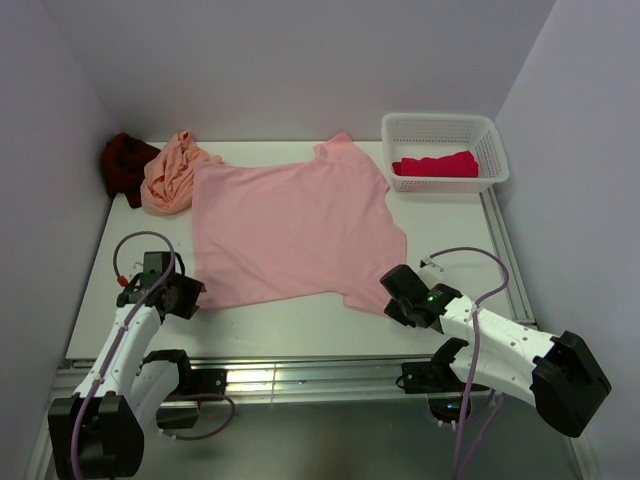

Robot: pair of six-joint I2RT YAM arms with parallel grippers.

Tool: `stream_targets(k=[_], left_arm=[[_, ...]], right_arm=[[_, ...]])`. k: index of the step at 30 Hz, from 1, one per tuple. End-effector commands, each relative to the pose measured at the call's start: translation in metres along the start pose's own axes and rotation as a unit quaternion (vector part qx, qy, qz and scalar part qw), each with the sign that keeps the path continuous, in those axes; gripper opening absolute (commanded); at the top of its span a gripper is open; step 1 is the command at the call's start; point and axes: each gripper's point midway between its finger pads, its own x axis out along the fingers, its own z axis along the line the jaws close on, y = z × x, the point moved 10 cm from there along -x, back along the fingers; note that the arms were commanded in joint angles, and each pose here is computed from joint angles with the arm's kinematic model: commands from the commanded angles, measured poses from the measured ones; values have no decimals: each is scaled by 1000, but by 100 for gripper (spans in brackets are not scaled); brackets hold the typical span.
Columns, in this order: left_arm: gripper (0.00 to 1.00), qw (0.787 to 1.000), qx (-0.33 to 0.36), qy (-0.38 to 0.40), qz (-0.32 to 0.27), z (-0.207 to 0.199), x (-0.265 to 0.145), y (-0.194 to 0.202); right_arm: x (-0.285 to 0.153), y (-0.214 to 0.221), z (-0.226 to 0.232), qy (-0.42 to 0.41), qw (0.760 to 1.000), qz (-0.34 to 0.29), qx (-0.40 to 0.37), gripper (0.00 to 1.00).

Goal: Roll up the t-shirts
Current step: Fold the tshirt

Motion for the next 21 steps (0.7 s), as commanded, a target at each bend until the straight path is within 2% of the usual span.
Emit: stream_targets(k=[1,11,18,21], left_arm=[[49,1000,-9,-3,2,2,2,2],[48,1000,-27,-8,-1,11,5,6],[49,1000,-7,-13,18,13,14,15],[40,1000,-5,-17,19,14,19,16]], right_arm=[[-4,-7,6,-4,1000,-23,10,0],[-7,-9,5,-5,999,-31,11,0],[-7,-8,5,-6,999,-29,13,0],[-7,-8,5,-7,999,-28,15,0]])
